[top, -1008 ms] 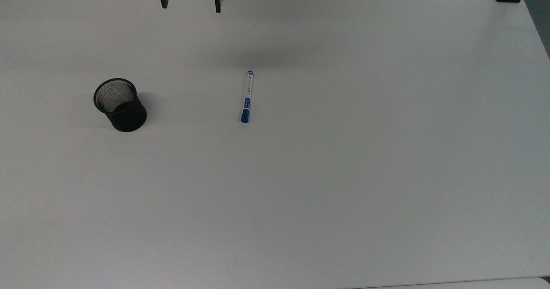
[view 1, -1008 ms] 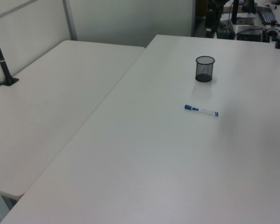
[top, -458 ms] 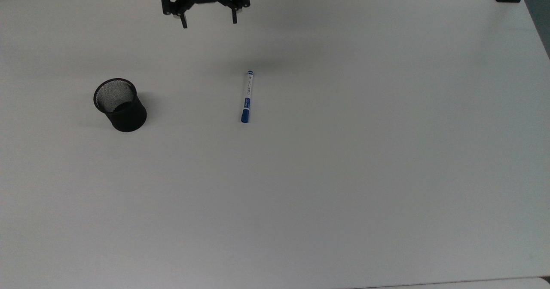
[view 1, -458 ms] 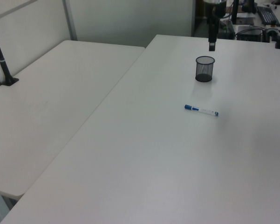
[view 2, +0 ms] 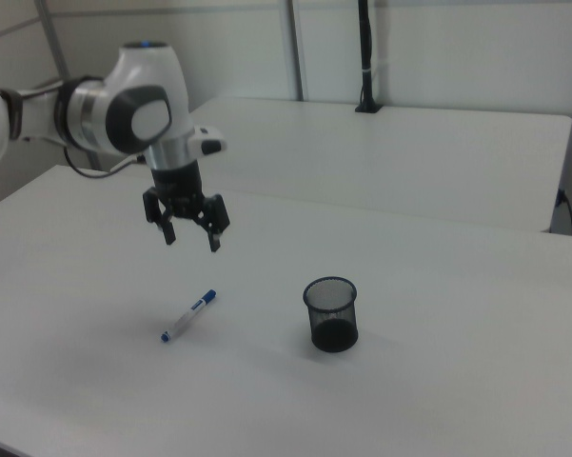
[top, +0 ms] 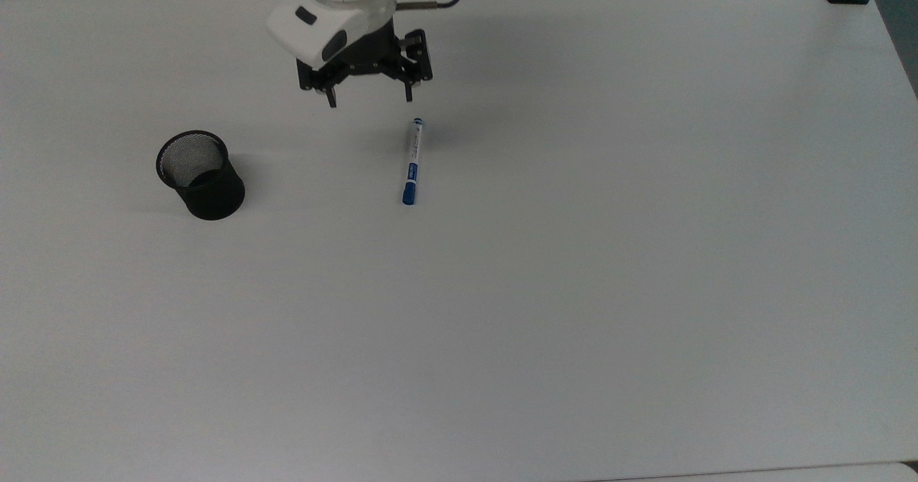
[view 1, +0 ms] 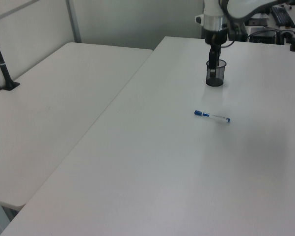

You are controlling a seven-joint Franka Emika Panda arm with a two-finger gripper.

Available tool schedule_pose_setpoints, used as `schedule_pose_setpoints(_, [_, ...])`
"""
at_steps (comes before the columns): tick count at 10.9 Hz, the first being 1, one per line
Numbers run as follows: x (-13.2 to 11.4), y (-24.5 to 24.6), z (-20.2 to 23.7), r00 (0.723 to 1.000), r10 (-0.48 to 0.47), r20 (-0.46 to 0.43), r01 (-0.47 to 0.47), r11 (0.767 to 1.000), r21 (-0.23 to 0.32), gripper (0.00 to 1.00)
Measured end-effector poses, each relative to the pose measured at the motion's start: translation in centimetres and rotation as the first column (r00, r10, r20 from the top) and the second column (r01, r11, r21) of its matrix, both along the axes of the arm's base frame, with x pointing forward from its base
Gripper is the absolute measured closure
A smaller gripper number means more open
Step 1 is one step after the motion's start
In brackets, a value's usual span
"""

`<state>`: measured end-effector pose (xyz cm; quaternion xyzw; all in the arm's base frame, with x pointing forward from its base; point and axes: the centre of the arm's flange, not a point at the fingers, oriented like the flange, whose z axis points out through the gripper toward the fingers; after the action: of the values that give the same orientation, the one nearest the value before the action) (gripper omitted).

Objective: Insert the marker
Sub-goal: 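Move the open gripper down over the blue-capped white marker, then close the gripper on the marker's middle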

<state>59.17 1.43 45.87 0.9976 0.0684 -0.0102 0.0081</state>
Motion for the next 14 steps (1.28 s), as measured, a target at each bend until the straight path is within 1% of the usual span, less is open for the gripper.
schedule_pose_setpoints(2, [0.1, 1.5, -4.7, 1.0, -0.017, 0.005, 0.017, 1.0, 0.002, 0.02])
schedule_pose_setpoints(3, [0.5, 1.9, -6.6, 0.999, -0.044, 0.007, 0.044, 0.999, 0.003, 0.02])
schedule_pose_setpoints(6, [1.7, 2.2, -10.2, 0.993, -0.116, 0.027, 0.116, 0.993, 0.009, 0.04])
schedule_pose_setpoints(7, [2.0, 2.4, -11.3, 0.991, -0.13, 0.031, 0.13, 0.991, 0.011, 0.07])
schedule_pose_setpoints(8, [2.3, 2.7, -12.3, 0.989, -0.141, 0.035, 0.141, 0.99, 0.014, 0.18])
schedule_pose_setpoints(9, [2.5, 2.9, -13.1, 0.988, -0.151, 0.041, 0.151, 0.988, 0.017, 0.26])
schedule_pose_setpoints(10, [2.7, 3.2, -13.8, 0.986, -0.16, 0.046, 0.159, 0.987, 0.019, 0.31])
schedule_pose_setpoints(11, [2.8, 3.3, -14.3, 0.985, -0.166, 0.048, 0.165, 0.986, 0.02, 0.33])
schedule_pose_setpoints(12, [2.9, 3.4, -14.7, 0.984, -0.17, 0.048, 0.169, 0.985, 0.021, 0.42])
schedule_pose_setpoints(14, [2.9, 3.4, -15.1, 0.984, -0.173, 0.048, 0.173, 0.985, 0.021, 0.66])
